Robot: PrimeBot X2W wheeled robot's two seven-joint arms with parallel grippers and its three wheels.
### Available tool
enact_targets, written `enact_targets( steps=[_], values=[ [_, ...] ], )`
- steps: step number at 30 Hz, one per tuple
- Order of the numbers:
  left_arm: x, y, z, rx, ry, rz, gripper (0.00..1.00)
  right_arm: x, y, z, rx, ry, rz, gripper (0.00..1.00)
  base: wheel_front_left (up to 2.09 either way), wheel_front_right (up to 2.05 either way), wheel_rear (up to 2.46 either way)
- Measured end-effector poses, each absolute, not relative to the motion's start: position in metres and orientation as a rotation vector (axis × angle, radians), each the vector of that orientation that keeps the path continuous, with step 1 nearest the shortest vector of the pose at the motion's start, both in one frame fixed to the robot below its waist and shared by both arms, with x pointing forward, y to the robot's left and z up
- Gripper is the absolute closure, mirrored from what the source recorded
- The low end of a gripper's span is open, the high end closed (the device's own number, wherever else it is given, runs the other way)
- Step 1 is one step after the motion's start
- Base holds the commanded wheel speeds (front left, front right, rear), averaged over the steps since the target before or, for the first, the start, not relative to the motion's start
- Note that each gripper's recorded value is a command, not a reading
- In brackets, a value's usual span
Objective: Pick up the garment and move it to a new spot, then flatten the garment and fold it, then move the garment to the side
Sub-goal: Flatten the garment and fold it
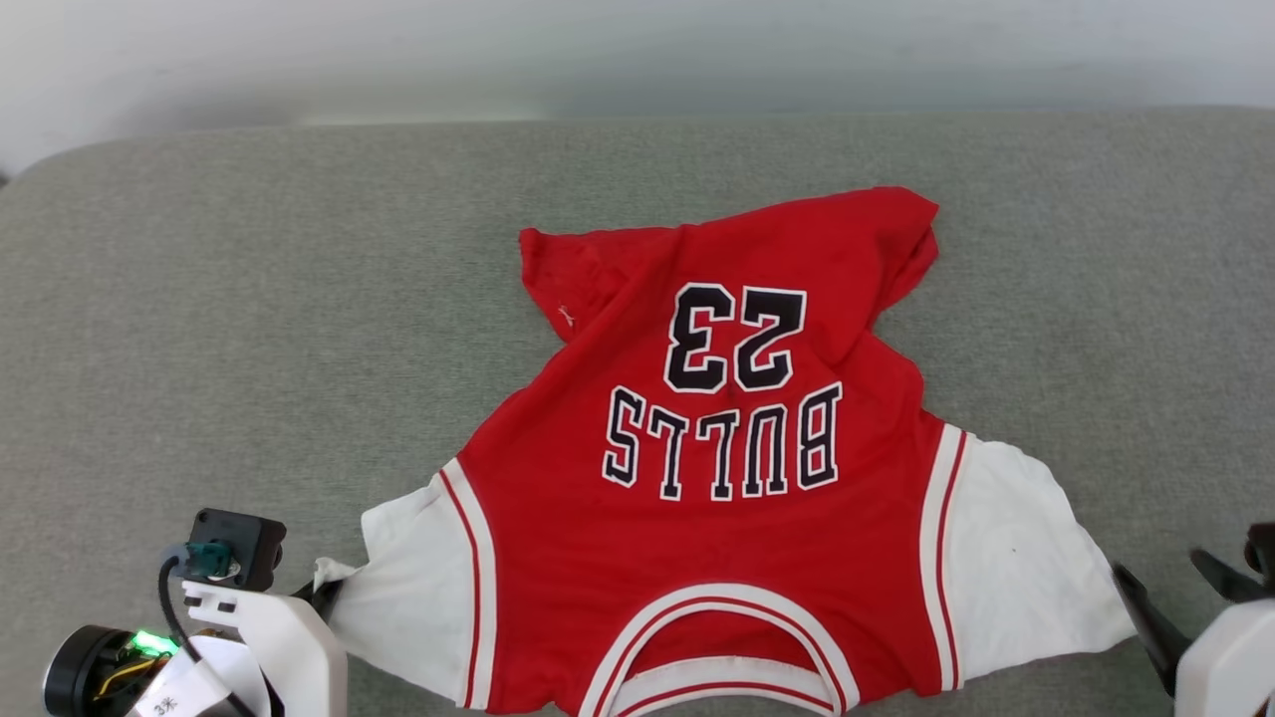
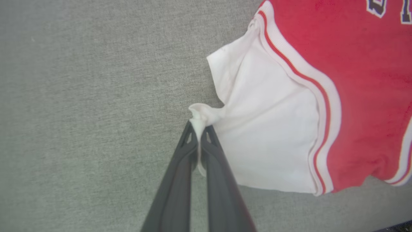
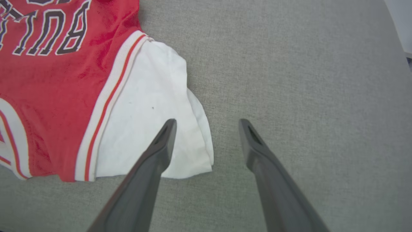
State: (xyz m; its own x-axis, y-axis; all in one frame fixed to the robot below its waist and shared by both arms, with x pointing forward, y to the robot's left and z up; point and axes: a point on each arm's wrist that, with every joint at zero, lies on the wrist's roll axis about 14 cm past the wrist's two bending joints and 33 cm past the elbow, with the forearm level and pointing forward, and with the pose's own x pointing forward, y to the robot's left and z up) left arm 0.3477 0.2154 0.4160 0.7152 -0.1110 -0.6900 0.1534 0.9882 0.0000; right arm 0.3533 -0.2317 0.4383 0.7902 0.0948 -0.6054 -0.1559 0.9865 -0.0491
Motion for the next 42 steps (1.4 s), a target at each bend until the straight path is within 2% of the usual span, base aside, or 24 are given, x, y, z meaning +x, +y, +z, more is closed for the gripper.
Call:
enact_targets(
  steps=[9, 25, 26, 27, 28, 39, 42],
  values=[
    [0.335, 0.206, 0.459, 0.027, 0.63, -0.139, 1.0, 0.338, -0.239, 0.416, -0.12, 0.837, 0.128, 0.0, 0.0, 0.0, 0.0],
    [0.335, 0.191, 0.469, 0.002, 0.61, -0.172, 1.0, 0.335, -0.219, 0.35, -0.121, 1.058, 0.177, 0.0, 0.0, 0.0, 0.0],
    [0.335, 0.192, 0.467, -0.001, 0.614, -0.171, 1.0, 0.335, -0.217, 0.347, -0.123, 1.065, 0.183, 0.14, 0.0, 0.0, 0.0],
    [0.334, 0.192, 0.466, 0.0, 0.618, -0.172, 1.0, 0.334, -0.216, 0.346, -0.124, 1.069, 0.19, 0.63, 0.0, 0.0, 0.0],
    [0.334, 0.191, 0.466, -0.003, 0.619, -0.175, 1.0, 0.335, -0.214, 0.346, -0.114, 1.067, 0.196, 1.0, 0.0, 0.0, 0.0],
    [0.338, 0.197, 0.497, 0.013, 0.5, -0.18, 1.0, 0.352, -0.204, 0.387, -0.067, 0.897, 0.227, 1.0, 0.0, 0.0, 0.0],
    [0.343, 0.202, 0.523, 0.037, 0.409, -0.181, 1.0, 0.376, -0.215, 0.438, -0.092, 0.738, 0.216, 1.0, 0.0, 0.0, 0.0]
  ],
)
